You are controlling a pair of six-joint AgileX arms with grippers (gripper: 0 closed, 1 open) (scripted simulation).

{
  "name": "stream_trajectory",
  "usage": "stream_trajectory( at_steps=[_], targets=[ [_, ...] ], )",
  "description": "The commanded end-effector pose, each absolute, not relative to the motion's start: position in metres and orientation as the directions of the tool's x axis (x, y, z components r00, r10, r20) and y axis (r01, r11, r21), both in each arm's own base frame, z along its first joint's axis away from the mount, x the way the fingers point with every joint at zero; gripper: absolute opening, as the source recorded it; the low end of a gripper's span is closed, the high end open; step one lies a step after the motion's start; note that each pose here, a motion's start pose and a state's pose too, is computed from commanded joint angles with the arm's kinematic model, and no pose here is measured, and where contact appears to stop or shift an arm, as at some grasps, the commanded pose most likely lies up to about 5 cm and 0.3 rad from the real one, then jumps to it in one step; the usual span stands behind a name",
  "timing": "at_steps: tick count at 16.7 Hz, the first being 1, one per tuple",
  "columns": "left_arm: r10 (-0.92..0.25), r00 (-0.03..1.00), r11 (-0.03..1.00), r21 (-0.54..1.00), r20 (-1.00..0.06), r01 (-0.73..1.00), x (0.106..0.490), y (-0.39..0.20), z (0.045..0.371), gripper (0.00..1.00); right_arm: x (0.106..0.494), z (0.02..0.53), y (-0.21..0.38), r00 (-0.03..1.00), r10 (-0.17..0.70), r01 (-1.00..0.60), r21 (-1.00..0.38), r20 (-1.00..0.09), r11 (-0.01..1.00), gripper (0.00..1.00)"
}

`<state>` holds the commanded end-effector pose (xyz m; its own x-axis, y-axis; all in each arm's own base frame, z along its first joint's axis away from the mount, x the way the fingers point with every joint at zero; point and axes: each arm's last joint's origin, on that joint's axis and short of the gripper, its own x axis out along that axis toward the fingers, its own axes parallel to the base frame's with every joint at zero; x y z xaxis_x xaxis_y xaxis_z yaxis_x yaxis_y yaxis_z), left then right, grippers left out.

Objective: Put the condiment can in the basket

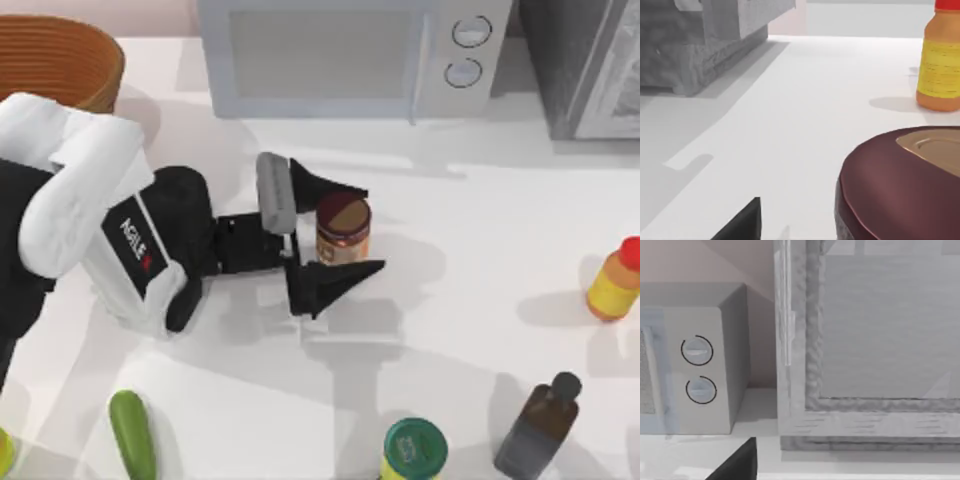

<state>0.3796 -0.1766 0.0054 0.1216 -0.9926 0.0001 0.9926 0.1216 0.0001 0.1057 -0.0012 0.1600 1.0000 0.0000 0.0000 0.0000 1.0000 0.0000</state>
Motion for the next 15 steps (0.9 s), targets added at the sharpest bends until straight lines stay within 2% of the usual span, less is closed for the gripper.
stream_trajectory(
  at_steps=[11,15],
  targets=[
    [-0.993,0.122,0.122,0.000,0.000,0.993,0.3796,-0.1766,0.0054,0.02,0.1057,0.1600,-0.0012,1.000,0.000,0.000,0.000,0.000,1.000,1.00],
    [-0.993,0.122,0.122,0.000,0.000,0.993,0.3796,-0.1766,0.0054,0.00,0.1057,0.1600,-0.0012,1.000,0.000,0.000,0.000,0.000,1.000,1.00]
  ],
)
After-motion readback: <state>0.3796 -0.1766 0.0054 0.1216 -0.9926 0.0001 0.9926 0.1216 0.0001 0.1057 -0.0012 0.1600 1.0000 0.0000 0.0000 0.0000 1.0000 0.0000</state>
